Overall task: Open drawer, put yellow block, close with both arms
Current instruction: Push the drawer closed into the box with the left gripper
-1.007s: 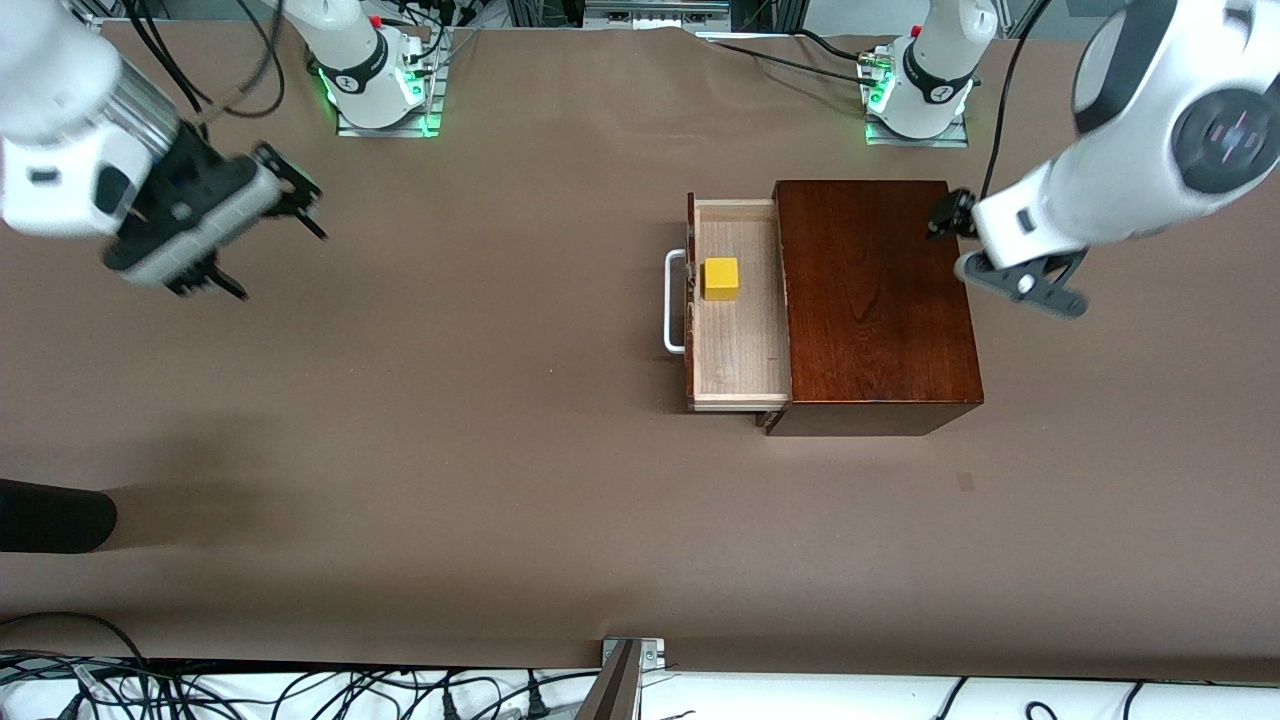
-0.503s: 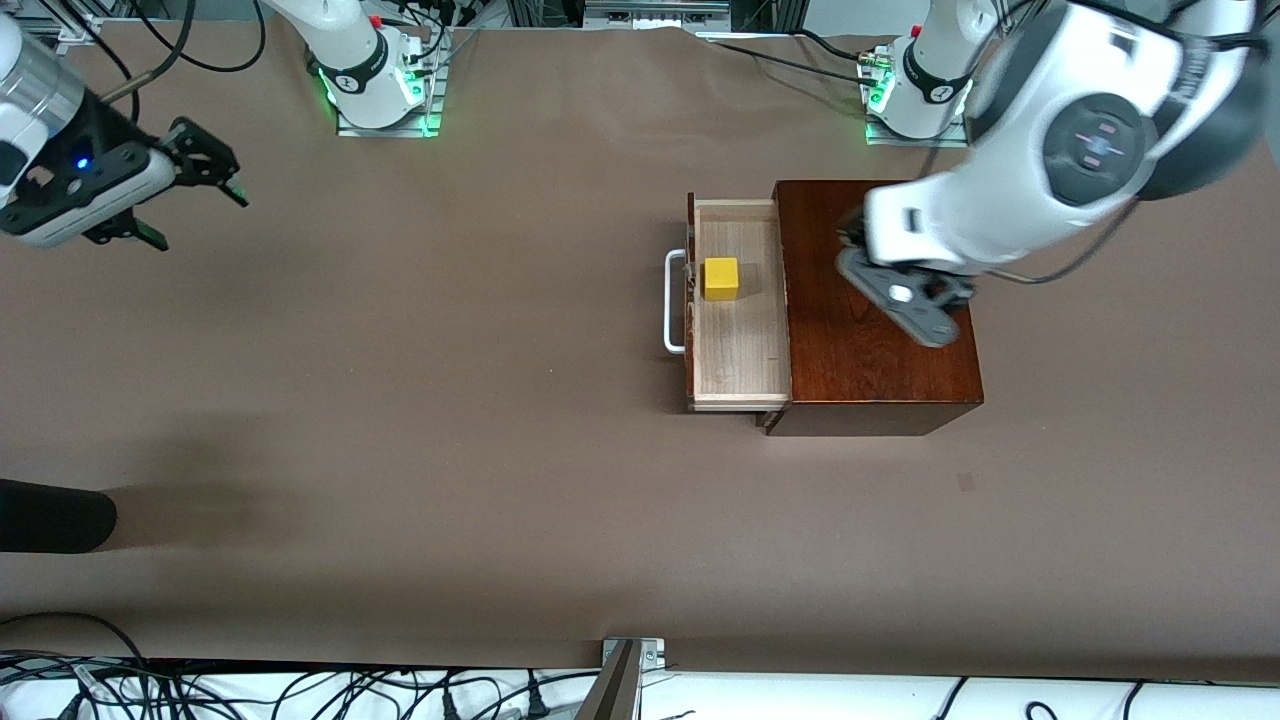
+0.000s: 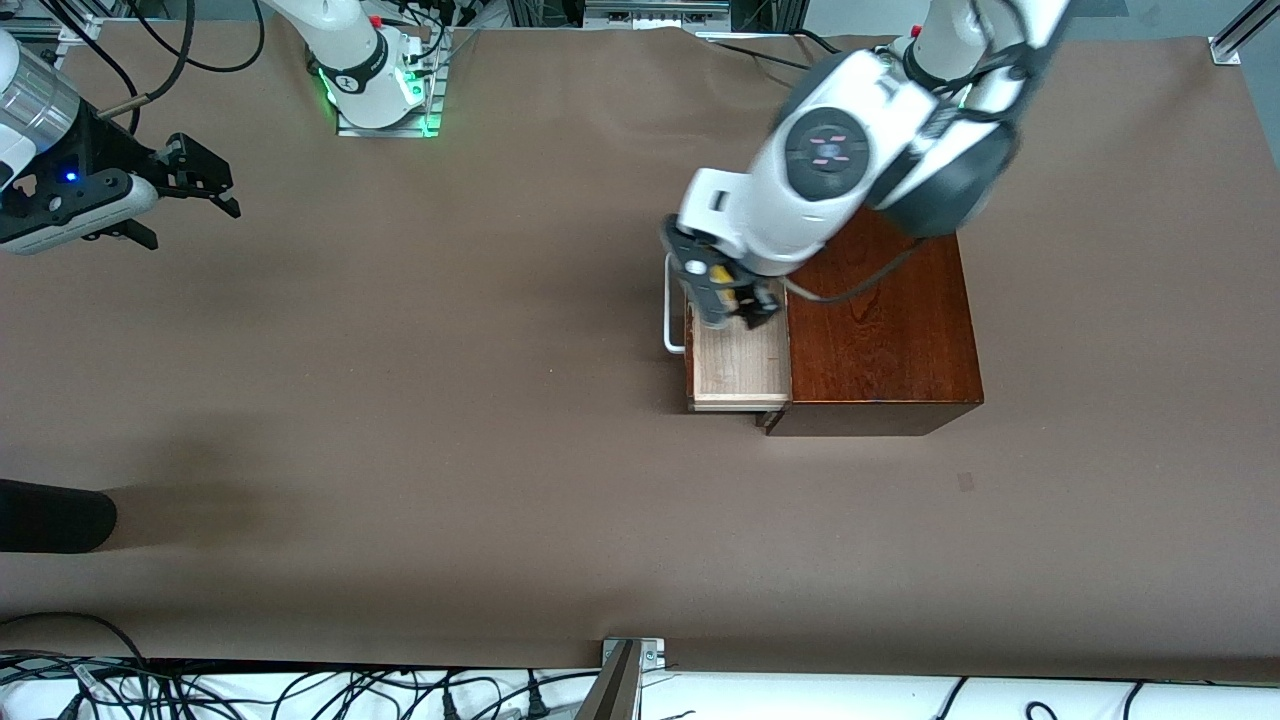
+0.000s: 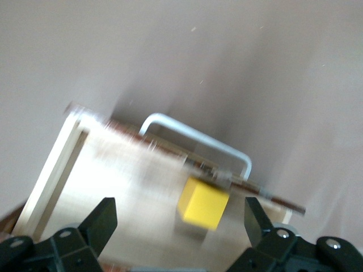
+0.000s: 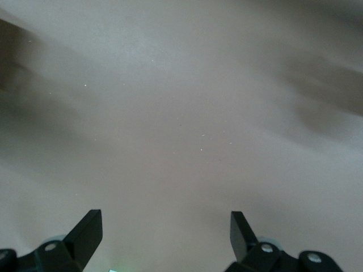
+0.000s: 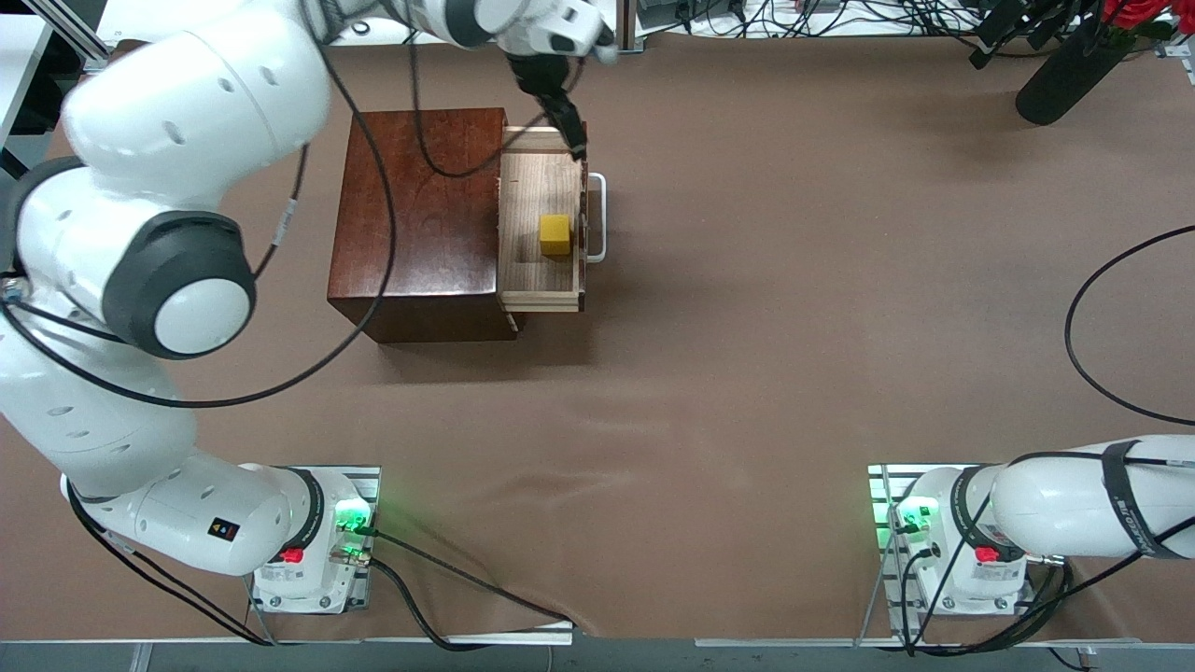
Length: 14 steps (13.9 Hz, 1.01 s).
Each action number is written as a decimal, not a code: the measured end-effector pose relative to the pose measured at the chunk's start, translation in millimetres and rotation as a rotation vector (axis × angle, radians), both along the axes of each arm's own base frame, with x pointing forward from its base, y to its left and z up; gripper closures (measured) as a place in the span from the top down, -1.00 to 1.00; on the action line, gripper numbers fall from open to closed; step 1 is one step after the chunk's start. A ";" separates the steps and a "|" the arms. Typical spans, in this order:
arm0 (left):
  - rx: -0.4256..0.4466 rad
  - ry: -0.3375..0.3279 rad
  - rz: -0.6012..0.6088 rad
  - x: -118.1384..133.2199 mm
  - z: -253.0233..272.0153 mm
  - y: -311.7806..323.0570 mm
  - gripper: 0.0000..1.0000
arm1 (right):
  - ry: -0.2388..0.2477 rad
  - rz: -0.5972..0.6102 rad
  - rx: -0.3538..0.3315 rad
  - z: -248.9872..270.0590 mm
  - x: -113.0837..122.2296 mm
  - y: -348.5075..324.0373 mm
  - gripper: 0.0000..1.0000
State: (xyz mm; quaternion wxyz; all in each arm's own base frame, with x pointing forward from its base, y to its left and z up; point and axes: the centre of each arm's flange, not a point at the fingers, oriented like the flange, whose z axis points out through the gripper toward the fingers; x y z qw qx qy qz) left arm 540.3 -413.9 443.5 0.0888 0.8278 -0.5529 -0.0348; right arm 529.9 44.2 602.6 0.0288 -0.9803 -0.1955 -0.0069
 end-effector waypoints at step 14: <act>0.096 -0.131 -0.557 -37.6 -132.5 -92.8 1.00 | 0.014 -0.257 -0.046 3.5 5.0 -1.8 1.00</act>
